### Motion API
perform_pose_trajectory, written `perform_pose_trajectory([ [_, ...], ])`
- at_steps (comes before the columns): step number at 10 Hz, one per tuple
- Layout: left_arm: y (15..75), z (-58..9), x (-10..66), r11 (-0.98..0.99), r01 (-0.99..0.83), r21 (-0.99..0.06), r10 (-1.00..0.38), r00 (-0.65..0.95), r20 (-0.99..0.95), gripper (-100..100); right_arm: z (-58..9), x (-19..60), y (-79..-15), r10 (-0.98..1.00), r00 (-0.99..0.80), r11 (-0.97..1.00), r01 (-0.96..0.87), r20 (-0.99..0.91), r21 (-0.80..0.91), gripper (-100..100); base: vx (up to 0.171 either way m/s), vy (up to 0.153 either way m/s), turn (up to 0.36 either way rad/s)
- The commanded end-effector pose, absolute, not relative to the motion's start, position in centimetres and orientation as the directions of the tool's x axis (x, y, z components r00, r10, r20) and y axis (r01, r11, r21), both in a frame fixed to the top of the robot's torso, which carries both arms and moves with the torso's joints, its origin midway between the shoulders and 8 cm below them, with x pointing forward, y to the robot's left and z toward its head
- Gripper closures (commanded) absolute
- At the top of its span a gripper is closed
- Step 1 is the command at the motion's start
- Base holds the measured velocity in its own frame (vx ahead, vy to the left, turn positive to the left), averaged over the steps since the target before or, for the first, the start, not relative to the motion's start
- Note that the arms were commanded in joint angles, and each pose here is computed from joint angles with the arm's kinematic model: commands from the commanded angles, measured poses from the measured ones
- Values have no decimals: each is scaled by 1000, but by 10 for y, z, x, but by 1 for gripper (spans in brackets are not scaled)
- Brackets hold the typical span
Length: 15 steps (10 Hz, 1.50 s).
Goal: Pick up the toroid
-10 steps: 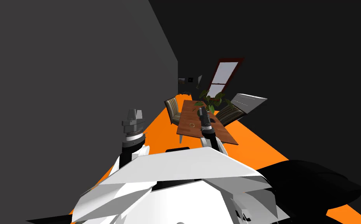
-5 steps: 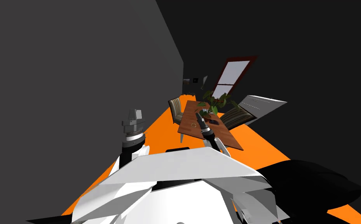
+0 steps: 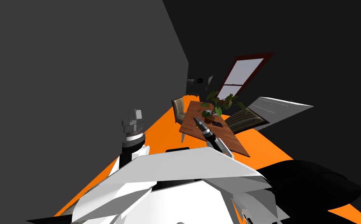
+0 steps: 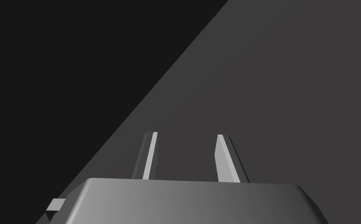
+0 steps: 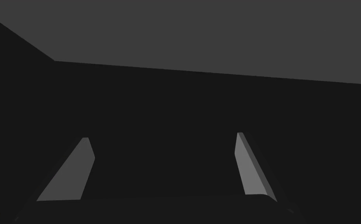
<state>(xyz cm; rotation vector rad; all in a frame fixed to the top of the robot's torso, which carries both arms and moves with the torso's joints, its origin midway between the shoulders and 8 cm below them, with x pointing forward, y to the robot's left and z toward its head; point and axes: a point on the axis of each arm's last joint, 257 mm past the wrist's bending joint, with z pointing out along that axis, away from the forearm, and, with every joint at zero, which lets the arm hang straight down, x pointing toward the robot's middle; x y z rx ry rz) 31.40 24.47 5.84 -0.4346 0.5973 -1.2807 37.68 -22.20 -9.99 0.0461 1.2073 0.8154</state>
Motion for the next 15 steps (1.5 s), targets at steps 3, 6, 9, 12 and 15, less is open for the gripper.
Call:
perform_pose_trajectory([
  [3,245,58,314,240,755,-610,-970,171,-171,0,-139,379,-229,460,67,779,-510,-885,366,-100,-18,-15,145],
  [6,245,58,314,240,755,-610,-970,171,-171,0,-185,377,-243,307,-1,827,-495,-952,267,-100,-17,-15,193],
  [9,245,58,314,240,755,-610,-970,171,-171,0,-220,373,-255,202,-57,850,-486,-978,204,-100,-17,-12,175],
  [12,245,58,314,241,755,-611,-970,171,-171,0,-267,362,-278,37,-136,863,-495,-990,100,-100,-14,-14,215],
  [15,245,58,314,240,755,-610,-970,171,-171,0,-305,350,-298,-73,-205,866,-499,-976,40,-100,-11,-12,168],
])
